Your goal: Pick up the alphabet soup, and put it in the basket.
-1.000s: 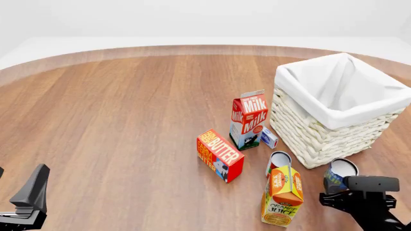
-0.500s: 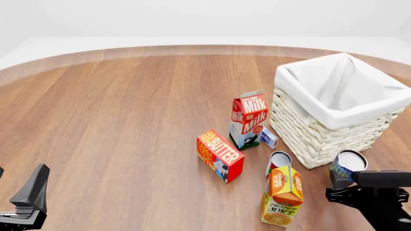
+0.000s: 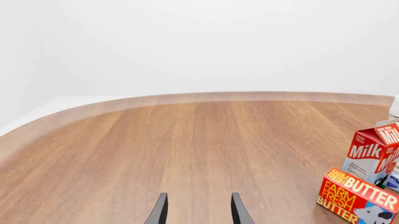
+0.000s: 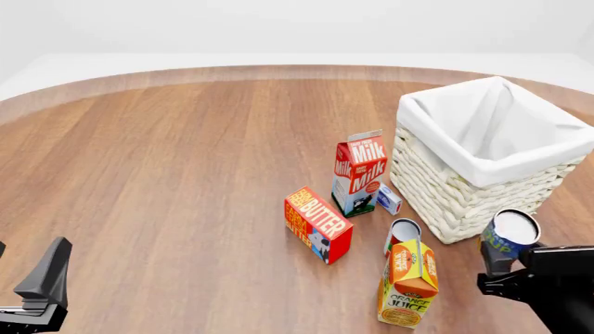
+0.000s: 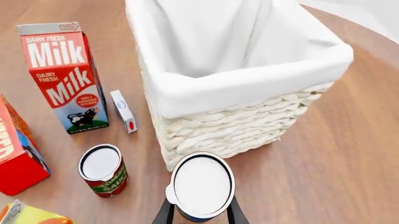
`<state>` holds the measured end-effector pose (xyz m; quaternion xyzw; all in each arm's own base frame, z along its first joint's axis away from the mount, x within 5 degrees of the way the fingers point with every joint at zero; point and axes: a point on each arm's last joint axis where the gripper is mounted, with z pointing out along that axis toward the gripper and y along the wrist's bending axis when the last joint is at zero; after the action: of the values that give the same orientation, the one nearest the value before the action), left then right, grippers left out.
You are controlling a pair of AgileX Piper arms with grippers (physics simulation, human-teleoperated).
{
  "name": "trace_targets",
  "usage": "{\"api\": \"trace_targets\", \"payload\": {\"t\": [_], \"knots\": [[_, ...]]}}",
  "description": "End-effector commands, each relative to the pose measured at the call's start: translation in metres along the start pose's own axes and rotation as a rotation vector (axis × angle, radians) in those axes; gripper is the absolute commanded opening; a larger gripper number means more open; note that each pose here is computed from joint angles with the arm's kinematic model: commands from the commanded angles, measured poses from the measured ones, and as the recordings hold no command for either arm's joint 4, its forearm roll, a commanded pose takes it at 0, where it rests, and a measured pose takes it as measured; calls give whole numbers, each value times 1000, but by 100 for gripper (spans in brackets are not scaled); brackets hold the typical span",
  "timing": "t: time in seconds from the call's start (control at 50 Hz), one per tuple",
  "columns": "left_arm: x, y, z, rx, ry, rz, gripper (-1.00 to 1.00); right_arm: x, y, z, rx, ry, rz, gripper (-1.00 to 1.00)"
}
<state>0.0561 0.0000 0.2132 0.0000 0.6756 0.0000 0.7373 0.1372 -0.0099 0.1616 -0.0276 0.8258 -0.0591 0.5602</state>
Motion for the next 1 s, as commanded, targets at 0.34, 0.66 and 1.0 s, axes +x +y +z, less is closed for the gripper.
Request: {"api": "trace_targets", "payload": {"t": [0.34,0.66,1.0], "knots": [[0,0,0,0,0,0,100,-12,5,-21,-36,-97,1,-100],[0,0,0,0,0,0,100,-19,4,-31,-33,-156,6,-100],[0,0,0,0,0,0,100,-39,1,-44,-26,-215,-2,-100]]}}
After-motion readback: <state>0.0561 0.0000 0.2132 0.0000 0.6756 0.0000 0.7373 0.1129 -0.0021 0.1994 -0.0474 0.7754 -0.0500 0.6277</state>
